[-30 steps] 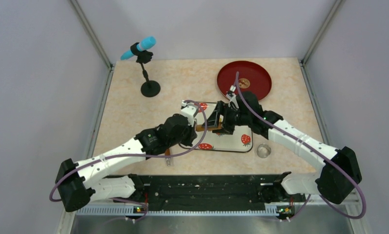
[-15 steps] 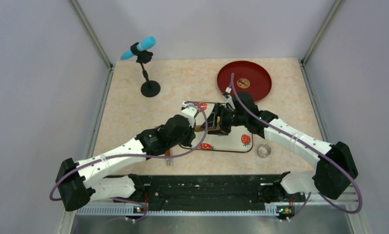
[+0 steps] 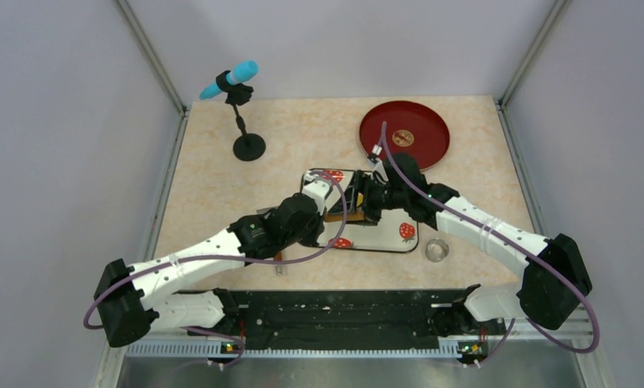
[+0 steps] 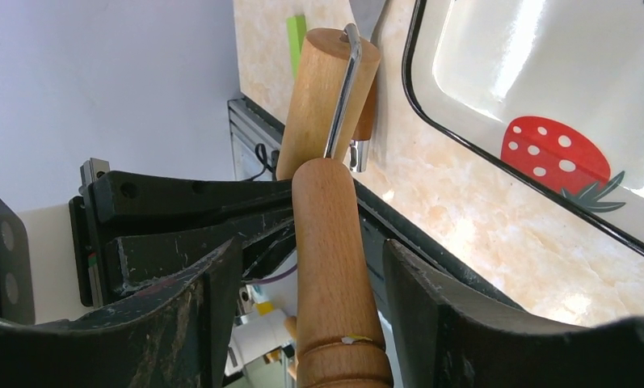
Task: Roll out the dumpling wrappers from the dough
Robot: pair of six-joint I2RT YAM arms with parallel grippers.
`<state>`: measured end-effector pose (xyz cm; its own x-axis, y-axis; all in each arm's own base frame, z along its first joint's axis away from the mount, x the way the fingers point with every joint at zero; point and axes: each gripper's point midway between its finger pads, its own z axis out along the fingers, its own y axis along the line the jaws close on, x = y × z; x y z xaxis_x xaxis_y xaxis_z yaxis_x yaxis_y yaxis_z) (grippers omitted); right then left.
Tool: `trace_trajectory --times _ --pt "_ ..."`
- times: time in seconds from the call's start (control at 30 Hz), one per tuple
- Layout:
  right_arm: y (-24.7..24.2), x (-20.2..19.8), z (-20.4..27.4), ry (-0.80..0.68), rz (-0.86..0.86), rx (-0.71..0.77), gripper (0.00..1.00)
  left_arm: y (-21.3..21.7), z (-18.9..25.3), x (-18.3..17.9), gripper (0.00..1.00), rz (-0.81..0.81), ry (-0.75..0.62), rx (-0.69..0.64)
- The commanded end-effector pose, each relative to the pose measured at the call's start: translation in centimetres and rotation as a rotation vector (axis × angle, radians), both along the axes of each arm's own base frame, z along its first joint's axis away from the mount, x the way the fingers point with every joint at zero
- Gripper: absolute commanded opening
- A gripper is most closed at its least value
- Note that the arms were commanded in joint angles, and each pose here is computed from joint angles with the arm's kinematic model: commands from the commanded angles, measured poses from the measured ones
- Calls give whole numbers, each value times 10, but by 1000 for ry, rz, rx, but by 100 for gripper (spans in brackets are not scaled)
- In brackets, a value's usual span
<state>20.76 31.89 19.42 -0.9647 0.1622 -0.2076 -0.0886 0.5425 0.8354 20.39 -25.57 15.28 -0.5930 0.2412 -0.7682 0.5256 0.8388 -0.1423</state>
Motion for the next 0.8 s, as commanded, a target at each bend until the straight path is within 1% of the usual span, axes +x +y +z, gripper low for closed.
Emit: trace_trajectory --times 0.0,0.13,0.2,0.3,0.37,0.4,0.43,0.47,0.5,0.53,0.57,0.6,0.67,0.7,0.77 --pt "10 -1 26 -53 27 68 62 -12 29 10 0 10 -74 -75" --pt "12 -4 18 -39 37 54 51 -12 28 9 0 10 -72 -75" --pt "12 -5 17 -38 36 53 40 -13 26 7 0 7 -64 -73" --pt "11 -5 14 -41 34 44 16 -13 22 5 0 13 -49 -76" --pt "9 -7 11 -39 36 38 3 -12 20 4 2 21 -40 -84" --pt "8 -7 11 -43 36 35 0 -11 20 3 8 29 -40 -88" --pt "7 -8 9 -45 33 30 0 -10 20 4 15 38 -42 -93" --pt "5 -8 8 -48 29 24 0 -8 20 4 27 49 -43 -96" --pt "4 -8 8 -56 26 19 0 -8 21 4 40 54 -46 -108" --pt "2 -8 7 -62 23 13 0 -8 23 3 65 59 -47 -126" --pt "0 -8 6 -68 20 4 0 -10 26 3 77 60 -50 -151" --pt "-2 -7 4 -79 15 -9 0 -12 29 2 87 59 -52 -186" --pt "-8 -5 2 -108 4 -38 0 -20 36 1 97 72 -44 -275" --pt "-12 -4 0 -125 -5 -58 0 -23 40 0 98 77 -37 -316" --pt "-23 0 -4 -152 -37 -95 0 -30 47 0 99 87 -15 -401"
